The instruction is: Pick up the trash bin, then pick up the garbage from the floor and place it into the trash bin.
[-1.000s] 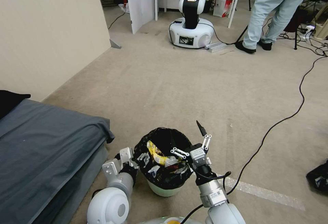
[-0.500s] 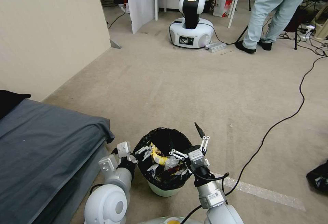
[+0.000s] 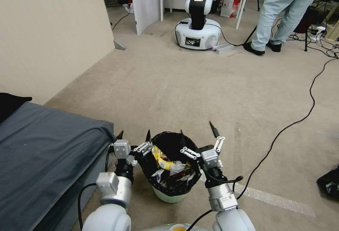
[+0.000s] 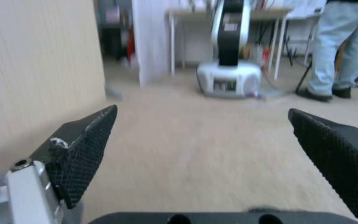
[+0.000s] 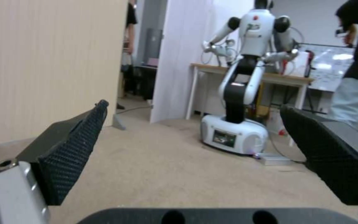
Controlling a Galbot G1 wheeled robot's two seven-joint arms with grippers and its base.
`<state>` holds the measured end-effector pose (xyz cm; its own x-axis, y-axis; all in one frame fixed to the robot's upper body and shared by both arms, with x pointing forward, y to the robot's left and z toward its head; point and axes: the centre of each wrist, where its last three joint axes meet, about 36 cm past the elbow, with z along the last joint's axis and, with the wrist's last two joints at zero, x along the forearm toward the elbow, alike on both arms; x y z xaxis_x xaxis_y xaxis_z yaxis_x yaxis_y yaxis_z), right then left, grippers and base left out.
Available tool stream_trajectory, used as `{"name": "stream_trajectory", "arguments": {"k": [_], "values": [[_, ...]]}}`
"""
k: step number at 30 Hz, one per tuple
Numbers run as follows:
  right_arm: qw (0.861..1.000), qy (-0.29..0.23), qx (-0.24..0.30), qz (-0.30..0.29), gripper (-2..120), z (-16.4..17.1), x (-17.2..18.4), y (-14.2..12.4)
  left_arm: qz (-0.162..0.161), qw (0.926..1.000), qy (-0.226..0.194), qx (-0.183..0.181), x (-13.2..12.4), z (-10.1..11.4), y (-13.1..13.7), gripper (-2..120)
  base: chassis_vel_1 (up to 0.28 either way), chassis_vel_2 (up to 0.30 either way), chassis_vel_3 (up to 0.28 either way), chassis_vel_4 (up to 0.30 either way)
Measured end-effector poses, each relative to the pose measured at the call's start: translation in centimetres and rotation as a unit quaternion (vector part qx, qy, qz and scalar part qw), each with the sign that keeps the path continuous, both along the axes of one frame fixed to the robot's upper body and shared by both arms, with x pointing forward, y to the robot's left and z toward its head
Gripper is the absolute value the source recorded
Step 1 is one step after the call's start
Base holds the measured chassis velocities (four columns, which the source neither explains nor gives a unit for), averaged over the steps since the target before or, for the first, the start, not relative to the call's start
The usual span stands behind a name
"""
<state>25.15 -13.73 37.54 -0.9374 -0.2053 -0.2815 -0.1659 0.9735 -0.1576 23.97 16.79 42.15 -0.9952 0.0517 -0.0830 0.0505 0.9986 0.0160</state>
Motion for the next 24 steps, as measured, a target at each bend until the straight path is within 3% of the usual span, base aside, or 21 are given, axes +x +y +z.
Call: {"name": "stream_trajectory", "arguments": {"k": [5, 24], "values": [[1.0, -0.008, 0.005, -0.023, 100, 0.6, -0.3, -0.8, 0.012, 0.998, -0.039, 0.048, -0.3, -1.2, -0.6, 100, 0.0, 0.0, 0.0, 0.0], [0.999, -0.012, 0.009, -0.038, 100, 0.3, -0.4, -1.5, 0.029, 0.9973, -0.036, 0.058, -1.2, -2.8, -0.7, 100, 0.0, 0.0, 0.0, 0.0]]}}
